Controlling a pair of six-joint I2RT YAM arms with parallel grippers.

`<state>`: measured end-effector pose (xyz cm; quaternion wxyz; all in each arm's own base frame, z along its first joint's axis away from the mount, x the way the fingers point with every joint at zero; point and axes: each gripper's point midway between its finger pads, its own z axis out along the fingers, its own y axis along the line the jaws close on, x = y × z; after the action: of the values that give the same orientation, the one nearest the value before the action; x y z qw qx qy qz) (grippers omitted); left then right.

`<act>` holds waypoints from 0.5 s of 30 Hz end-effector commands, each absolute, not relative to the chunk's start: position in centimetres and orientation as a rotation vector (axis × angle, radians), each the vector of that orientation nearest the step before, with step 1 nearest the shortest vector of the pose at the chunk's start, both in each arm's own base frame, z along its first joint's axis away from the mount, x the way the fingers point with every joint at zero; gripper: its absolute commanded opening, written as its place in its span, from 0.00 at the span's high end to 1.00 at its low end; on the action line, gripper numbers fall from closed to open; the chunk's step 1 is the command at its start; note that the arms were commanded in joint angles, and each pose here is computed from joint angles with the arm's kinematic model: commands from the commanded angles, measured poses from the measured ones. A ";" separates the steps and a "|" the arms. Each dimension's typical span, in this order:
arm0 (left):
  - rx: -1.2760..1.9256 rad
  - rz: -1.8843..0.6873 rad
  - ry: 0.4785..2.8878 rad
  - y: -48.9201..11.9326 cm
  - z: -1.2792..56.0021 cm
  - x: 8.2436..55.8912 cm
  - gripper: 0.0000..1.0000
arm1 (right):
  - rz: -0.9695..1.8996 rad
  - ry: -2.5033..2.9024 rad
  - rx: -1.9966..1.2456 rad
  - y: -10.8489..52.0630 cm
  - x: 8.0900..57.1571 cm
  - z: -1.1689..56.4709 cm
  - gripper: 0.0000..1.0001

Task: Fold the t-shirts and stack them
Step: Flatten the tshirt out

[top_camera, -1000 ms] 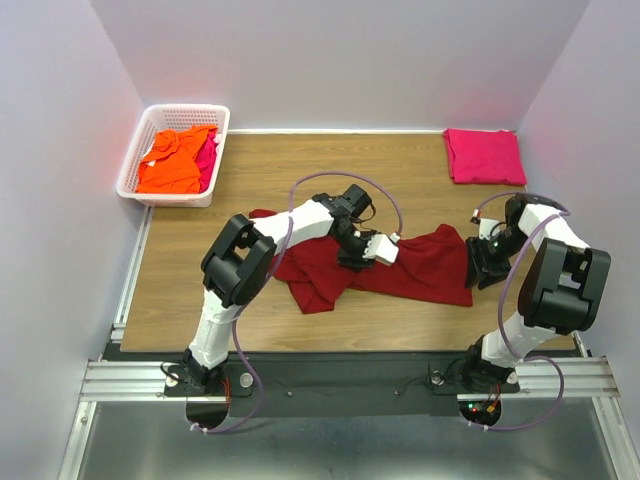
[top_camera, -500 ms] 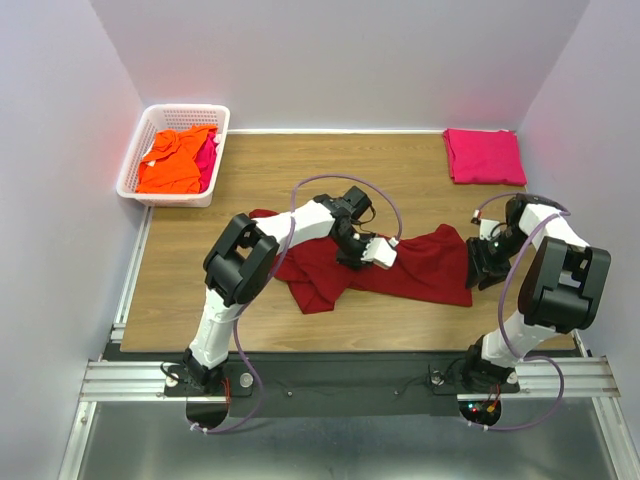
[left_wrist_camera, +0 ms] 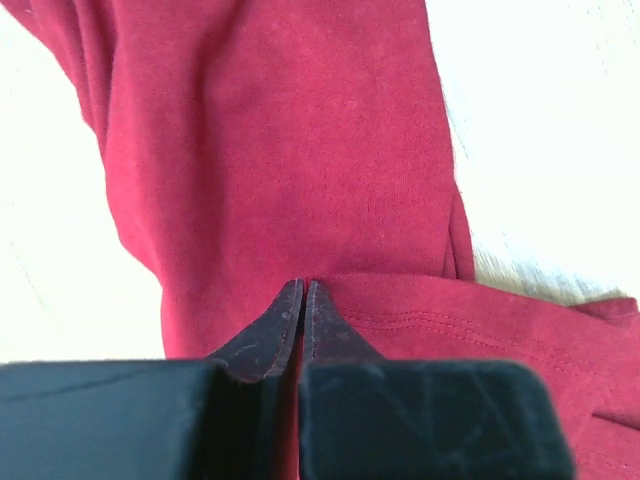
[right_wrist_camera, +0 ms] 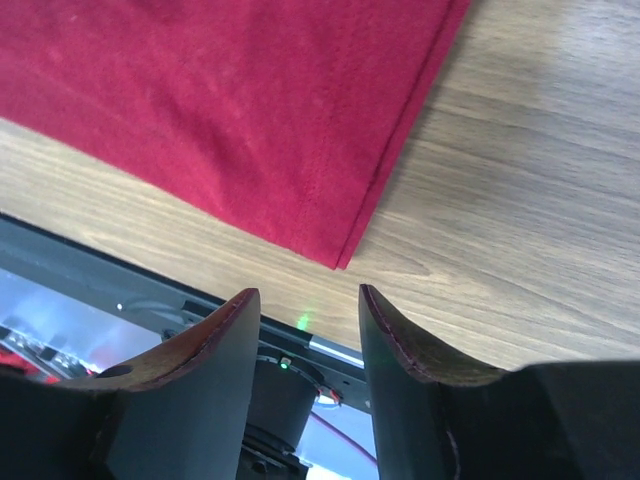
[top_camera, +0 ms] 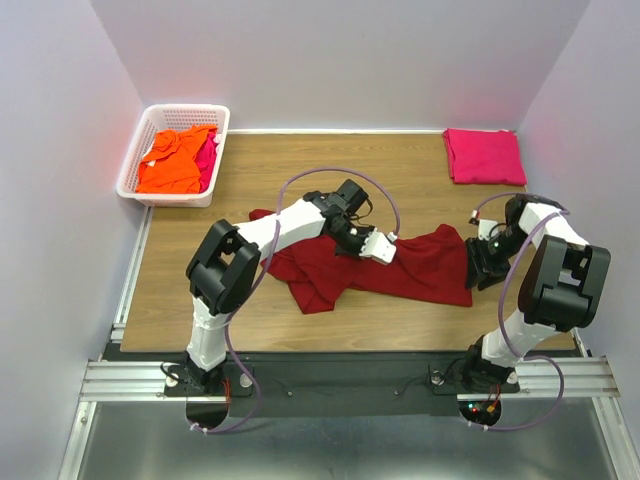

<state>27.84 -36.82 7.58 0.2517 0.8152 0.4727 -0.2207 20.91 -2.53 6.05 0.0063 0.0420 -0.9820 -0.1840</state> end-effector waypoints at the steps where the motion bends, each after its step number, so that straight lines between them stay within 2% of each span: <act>1: 2.134 -0.593 1.279 -37.0 11.7 28.6 0.98 | -0.611 -3.130 0.254 -2.7 21.6 8.3 0.47; 8: 1.783 -0.573 1.483 -32.1 20.1 36.3 1.00 | -0.549 -3.170 0.415 -3.4 21.6 10.2 0.41; 10: 1.630 -0.566 1.544 -29.0 23.3 39.4 1.00 | -0.530 -3.193 0.440 -3.7 22.2 10.6 0.41; 15: 1.290 -0.473 1.684 -21.7 26.6 45.1 1.00 | -0.535 -3.229 0.460 -4.0 23.8 11.5 0.41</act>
<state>43.59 -25.59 20.36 0.4003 0.6111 0.6533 -0.1988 22.43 -3.44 9.85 -0.0520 0.1247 -0.9766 -0.1672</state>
